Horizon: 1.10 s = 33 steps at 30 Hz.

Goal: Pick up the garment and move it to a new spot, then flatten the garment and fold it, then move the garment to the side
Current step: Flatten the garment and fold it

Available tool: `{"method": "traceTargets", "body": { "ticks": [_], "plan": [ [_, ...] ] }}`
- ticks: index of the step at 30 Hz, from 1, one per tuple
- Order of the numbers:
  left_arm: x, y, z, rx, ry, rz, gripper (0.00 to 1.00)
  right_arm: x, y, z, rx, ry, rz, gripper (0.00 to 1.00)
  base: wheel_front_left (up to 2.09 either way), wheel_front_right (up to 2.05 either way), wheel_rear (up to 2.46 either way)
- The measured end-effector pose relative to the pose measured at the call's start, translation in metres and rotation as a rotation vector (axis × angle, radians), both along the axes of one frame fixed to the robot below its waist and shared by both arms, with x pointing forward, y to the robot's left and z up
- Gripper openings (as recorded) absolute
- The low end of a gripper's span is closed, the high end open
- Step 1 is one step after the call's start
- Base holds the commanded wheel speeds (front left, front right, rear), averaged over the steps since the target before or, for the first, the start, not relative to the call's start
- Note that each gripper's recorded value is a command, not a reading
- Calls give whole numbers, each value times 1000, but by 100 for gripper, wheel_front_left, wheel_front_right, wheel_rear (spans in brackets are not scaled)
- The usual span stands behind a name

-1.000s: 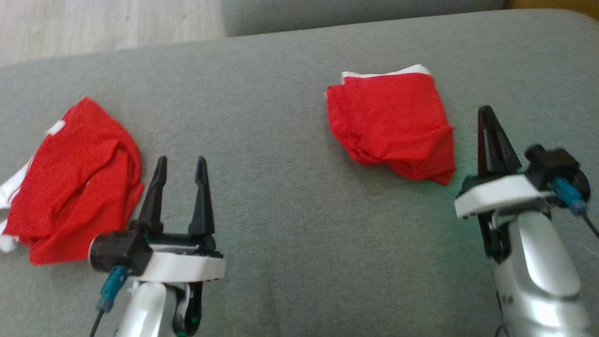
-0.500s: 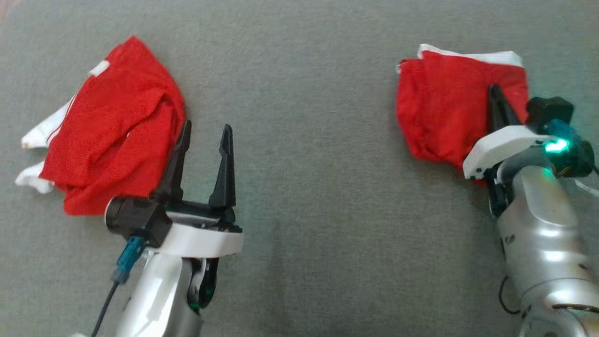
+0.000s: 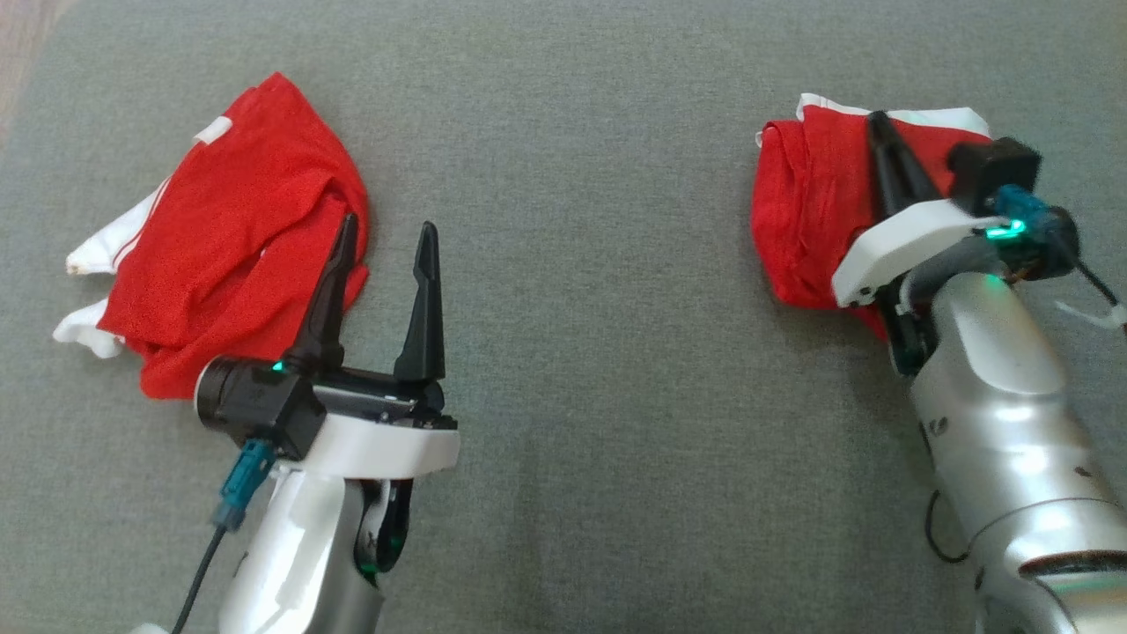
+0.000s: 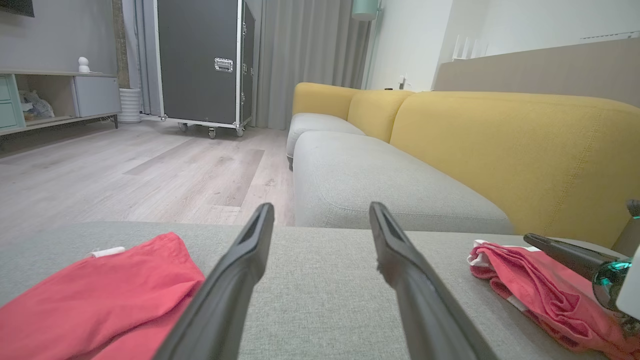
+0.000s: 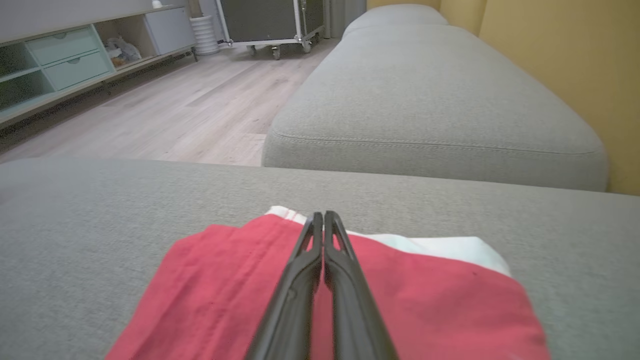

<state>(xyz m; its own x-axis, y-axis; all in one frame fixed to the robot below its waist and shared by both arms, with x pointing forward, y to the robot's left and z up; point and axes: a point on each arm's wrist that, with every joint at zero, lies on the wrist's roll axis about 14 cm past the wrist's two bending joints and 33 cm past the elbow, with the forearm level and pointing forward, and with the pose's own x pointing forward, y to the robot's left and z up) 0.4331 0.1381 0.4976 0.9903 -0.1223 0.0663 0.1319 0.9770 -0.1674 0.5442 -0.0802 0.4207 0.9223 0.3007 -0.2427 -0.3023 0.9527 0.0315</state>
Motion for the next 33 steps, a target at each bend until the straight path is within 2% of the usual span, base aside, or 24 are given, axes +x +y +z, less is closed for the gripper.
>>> {"method": "traceTargets", "body": {
  "ticks": [3,8,18,23,28,33],
  "plan": [
    [-2,1,3,-1,-6,2,100,-8,16,-6,-15,21,60,0,0,0,0],
    [-6,5,7,1,-13,18,100,-35,29,-41,-75,147,133,0,0,0,0],
    [-10,5,6,-16,-7,29,100,-45,35,-31,-81,126,178,0,0,0,0],
    [-9,-4,14,-29,-33,8,100,-39,22,8,-19,15,120,0,0,0,0],
    [-10,-11,26,-44,-65,-10,100,-35,-17,61,8,-154,0,0,0,0,0],
    [-17,-21,27,-52,-67,-34,100,-58,-56,74,-19,-217,-94,0,0,0,0]
  ]
}}
